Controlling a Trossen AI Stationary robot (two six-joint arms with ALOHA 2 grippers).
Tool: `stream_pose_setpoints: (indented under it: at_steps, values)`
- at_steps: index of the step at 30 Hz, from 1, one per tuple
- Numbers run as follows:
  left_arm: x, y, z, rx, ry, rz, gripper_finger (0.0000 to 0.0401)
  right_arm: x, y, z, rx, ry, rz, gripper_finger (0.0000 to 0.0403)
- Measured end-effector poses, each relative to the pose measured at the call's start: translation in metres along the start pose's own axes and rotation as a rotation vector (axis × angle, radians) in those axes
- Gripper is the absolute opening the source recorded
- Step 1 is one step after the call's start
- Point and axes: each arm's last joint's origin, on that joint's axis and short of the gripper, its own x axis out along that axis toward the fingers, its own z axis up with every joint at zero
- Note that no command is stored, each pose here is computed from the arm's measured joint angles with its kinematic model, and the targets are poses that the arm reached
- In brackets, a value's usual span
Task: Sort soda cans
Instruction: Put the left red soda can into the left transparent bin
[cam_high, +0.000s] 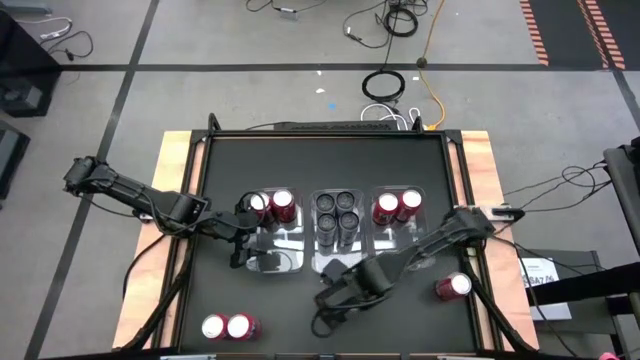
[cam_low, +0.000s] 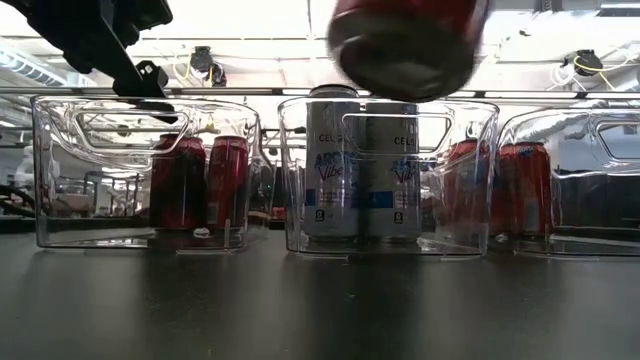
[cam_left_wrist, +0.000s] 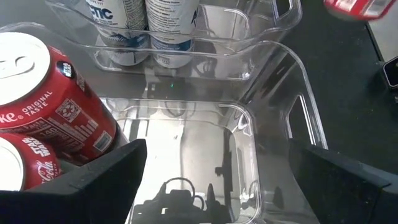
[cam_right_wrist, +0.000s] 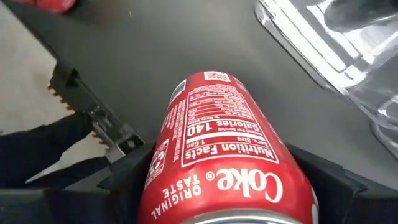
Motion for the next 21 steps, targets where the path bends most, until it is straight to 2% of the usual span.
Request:
stream_pose_setpoints:
  at_steps: [4,8,18,21]
  values:
    - [0.000,0.000,0.000,0.000,0.000,0.000,0.0393,0.020,0.011,0.017,0.082,0.018,-0.021,0.0295]
    - [0.000,0.000,0.000,0.001,0.003,0.001,0.0393,0.045,0.009,0.029,0.230,0.090,-0.009,0.0295]
    - [0.000,0.000,-0.001,0.002,0.007,0.002,0.0393,0.067,0.000,0.037,0.463,0.130,-0.128,0.0299]
    - [0.000,0.000,-0.001,0.002,0.007,0.002,0.0393,0.075,-0.002,0.038,0.499,0.134,-0.167,0.0308]
